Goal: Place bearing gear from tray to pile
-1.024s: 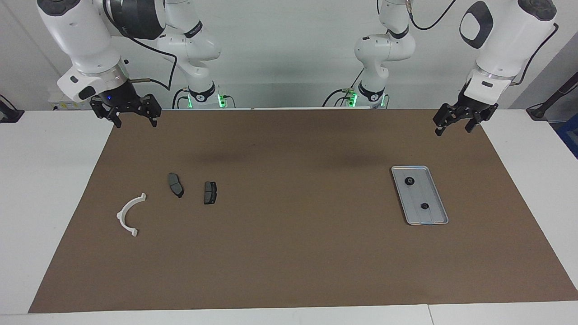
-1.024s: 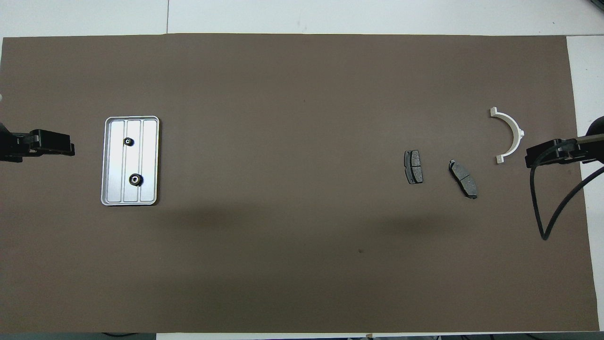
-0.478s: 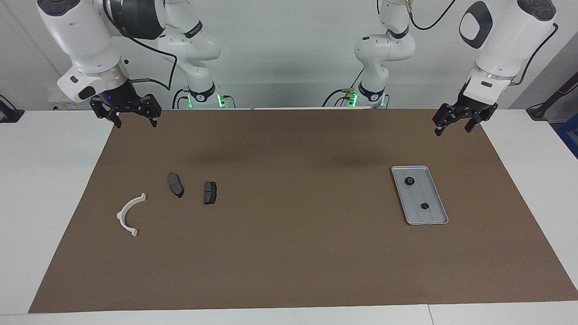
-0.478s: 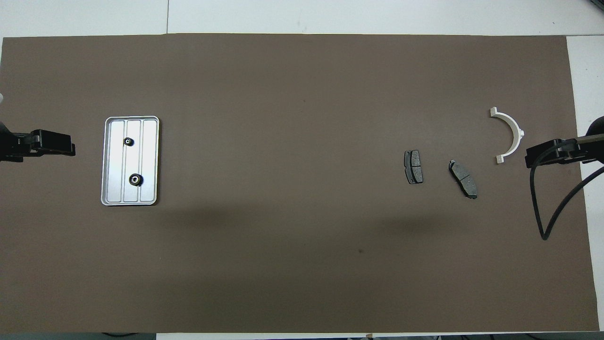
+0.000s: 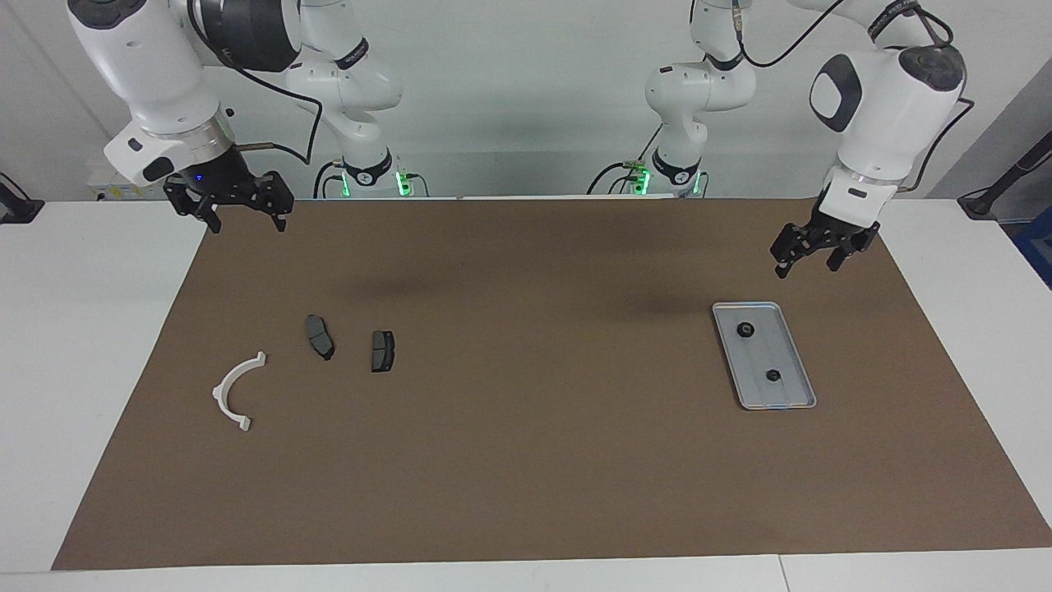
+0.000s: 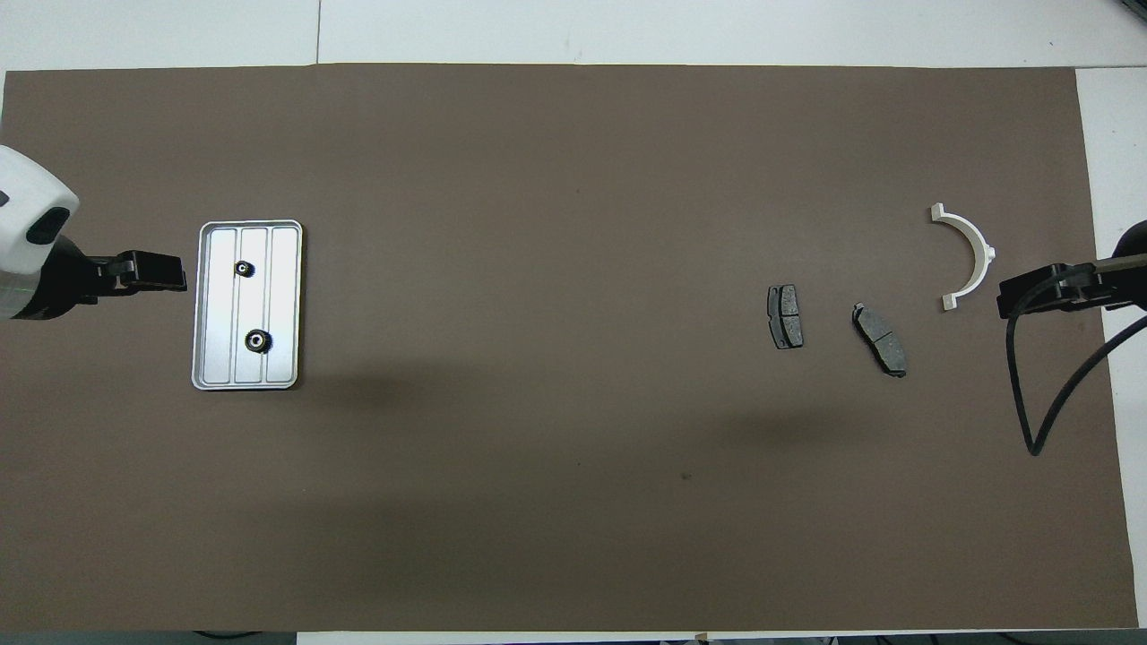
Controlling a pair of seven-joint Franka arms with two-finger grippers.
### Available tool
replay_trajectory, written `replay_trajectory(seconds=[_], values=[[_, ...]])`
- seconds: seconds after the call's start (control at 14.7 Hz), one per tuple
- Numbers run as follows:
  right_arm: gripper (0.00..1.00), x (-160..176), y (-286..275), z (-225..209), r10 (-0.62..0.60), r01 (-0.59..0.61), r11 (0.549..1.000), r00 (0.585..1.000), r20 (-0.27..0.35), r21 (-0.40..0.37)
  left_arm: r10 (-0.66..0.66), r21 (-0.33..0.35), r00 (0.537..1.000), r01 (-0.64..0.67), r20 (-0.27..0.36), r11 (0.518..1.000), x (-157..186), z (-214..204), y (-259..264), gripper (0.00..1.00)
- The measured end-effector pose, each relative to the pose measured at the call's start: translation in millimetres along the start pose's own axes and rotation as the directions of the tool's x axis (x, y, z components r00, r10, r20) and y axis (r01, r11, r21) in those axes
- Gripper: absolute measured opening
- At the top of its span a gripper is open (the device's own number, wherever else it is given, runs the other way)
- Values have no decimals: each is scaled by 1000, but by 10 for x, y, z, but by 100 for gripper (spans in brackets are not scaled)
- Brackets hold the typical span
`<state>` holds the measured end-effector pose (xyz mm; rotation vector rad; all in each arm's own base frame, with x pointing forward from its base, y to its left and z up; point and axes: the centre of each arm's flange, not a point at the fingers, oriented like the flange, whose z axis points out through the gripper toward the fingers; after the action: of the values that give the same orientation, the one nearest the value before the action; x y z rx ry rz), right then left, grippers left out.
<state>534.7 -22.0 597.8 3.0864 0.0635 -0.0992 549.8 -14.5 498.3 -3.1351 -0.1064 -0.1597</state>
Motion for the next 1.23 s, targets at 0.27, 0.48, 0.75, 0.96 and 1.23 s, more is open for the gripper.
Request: replay_trajectory(seconds=[0.27, 0.48, 0.75, 0.96, 1.23], values=[[100, 3, 0, -2, 0, 0, 1000, 1000, -3, 0, 6, -3, 1000, -6, 13, 1000, 44, 863, 60, 91], [100, 18, 1, -15, 0, 0, 1000, 1000, -17, -1, 4, -1, 999, -4, 40, 1000, 30, 1160, 48, 90], [100, 18, 4, -10, 0, -1, 1000, 1000, -16, -1, -2, 3, 997, 2, 84, 1000, -12, 1462, 14, 80], [100, 78, 60, -23, 4, -4, 1000, 998, -65, 2, -4, 6, 994, 3, 111, 1000, -112, 1643, 5, 82], [100, 359, 188, 62, 8, -6, 1000, 997, -83, 19, -6, 8, 991, 5, 135, 1000, -199, 1743, -5, 80]])
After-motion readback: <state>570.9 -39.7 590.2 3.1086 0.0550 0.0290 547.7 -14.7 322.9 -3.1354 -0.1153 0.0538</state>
